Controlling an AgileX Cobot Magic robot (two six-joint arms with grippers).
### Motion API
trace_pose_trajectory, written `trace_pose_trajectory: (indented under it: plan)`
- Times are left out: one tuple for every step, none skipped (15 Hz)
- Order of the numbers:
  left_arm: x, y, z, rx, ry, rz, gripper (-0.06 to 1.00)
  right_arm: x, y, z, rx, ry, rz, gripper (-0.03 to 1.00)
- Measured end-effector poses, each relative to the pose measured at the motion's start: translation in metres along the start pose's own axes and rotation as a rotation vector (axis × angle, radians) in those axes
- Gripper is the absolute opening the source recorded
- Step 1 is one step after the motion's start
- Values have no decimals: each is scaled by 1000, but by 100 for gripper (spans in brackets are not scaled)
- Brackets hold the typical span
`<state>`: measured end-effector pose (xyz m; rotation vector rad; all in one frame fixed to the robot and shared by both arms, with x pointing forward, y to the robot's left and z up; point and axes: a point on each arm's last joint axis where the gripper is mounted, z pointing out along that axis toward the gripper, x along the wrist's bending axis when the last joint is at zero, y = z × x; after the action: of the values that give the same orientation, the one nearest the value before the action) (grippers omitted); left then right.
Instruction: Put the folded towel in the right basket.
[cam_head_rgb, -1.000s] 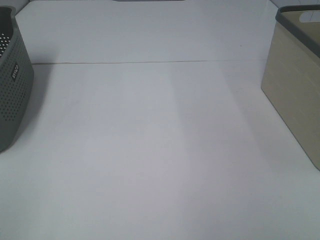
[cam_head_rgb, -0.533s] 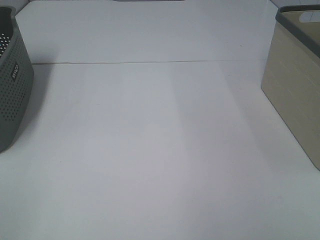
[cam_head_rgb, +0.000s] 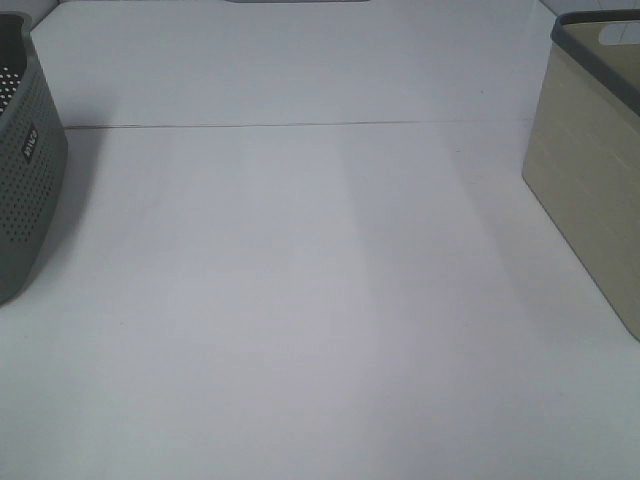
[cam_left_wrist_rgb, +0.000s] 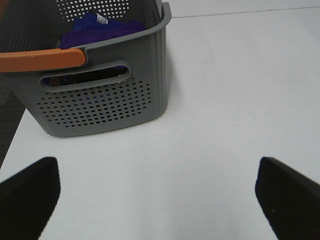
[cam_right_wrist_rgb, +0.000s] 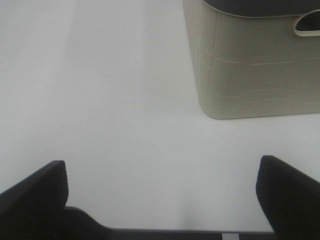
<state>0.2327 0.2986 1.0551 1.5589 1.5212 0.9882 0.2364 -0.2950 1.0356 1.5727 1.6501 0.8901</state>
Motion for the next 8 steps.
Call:
trace_pose_trajectory:
  plan:
    - [0, 0, 0, 0, -1, 0, 99, 0, 0, 0, 0, 0, 0, 98]
    - [0, 0, 0, 0, -3, -1, 99, 0, 0, 0, 0, 0, 1, 98]
    - [0, 0, 0, 0, -3, -2, 99, 0, 0, 0, 0, 0, 0, 98]
    - [0, 0, 0, 0, -3, -2, 99, 0, 0, 0, 0, 0, 0, 98]
    - [0, 0, 0, 0, -3, -2, 99, 0, 0, 0, 0, 1, 0, 98]
    - [0, 0, 0, 0, -3, -2, 99, 0, 0, 0, 0, 1, 0, 98]
    - [0, 0, 0, 0, -3, -2, 99, 0, 0, 0, 0, 1, 0, 98]
    - [0, 0, 0, 0, -4, -2, 99, 0, 0, 0, 0, 1, 0, 98]
